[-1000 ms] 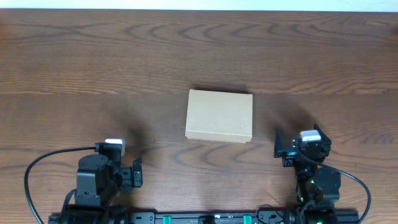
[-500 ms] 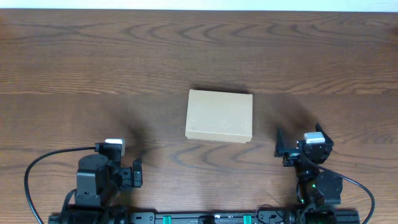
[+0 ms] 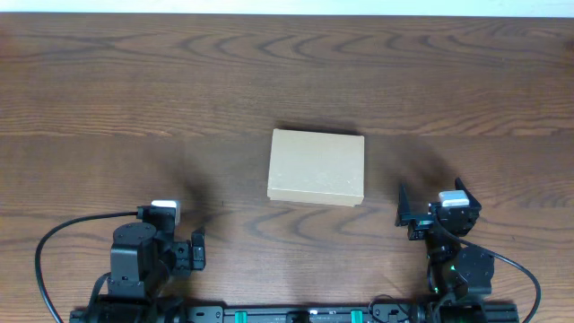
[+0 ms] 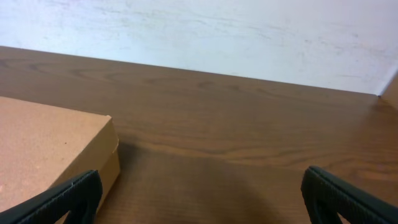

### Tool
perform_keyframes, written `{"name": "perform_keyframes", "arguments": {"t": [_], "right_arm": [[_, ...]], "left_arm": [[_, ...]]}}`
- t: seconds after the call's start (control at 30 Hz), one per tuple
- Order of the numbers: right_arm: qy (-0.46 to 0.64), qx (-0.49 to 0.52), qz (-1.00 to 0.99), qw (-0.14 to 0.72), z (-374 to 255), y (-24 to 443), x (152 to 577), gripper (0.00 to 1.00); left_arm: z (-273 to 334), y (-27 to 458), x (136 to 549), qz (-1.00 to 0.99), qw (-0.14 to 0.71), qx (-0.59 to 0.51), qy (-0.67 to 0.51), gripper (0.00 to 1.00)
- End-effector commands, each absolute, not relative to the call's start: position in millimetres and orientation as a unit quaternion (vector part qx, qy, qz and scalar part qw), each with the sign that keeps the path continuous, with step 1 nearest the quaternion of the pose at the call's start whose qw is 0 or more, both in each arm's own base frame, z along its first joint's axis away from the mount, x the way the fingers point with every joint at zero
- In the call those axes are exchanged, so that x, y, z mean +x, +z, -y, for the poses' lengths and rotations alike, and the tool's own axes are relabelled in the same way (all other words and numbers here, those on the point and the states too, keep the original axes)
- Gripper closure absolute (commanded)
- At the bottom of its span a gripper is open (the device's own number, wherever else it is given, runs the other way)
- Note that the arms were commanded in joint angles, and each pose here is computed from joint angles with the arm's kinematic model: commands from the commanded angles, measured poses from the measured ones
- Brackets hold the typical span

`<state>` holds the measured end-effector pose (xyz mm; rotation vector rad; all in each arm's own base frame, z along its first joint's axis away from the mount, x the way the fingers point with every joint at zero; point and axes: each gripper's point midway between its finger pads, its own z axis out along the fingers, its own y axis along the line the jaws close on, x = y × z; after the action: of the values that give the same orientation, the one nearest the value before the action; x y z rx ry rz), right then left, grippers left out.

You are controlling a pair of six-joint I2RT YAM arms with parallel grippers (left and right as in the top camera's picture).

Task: Pack container

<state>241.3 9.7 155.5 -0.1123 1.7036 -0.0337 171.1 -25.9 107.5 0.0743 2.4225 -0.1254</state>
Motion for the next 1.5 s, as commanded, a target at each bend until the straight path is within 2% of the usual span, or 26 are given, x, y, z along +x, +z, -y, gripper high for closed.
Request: {"name": "perform_keyframes", "arguments": {"t": [0.0,0.47,0.63,0.77,1.1,1.47], "right_arm": [[-0.013,-0.041,-0.752,0.657,-7,153,241,0.01],[-0.013,-0.041,-0.752,0.657,-7,153,241,0.01],[-0.013,-0.041,-0.752,0.657,-7,153,241,0.01],[-0.013,-0.041,-0.752,0.657,-7,153,241,0.01],[-0.013,-0.041,-0.752,0.657,-7,153,241,0.01],[-0.013,-0.041,-0.752,0.657,-7,153,241,0.01]], "left_arm": [[23,105,170,-0.936,0.349,0.022,-0.041,0.05],[21,105,169,-0.936,0.350,0.023,-0.037,0.05],[24,129,194,-0.894,0.443,0.055,-0.029,0.05],[25,129,203,-0.866,0.495,0.069,-0.022,0.05],[25,134,226,-0.806,0.585,0.093,0.004,0.05],[13,133,237,-0.775,0.625,0.083,0.036,0.05]]}}
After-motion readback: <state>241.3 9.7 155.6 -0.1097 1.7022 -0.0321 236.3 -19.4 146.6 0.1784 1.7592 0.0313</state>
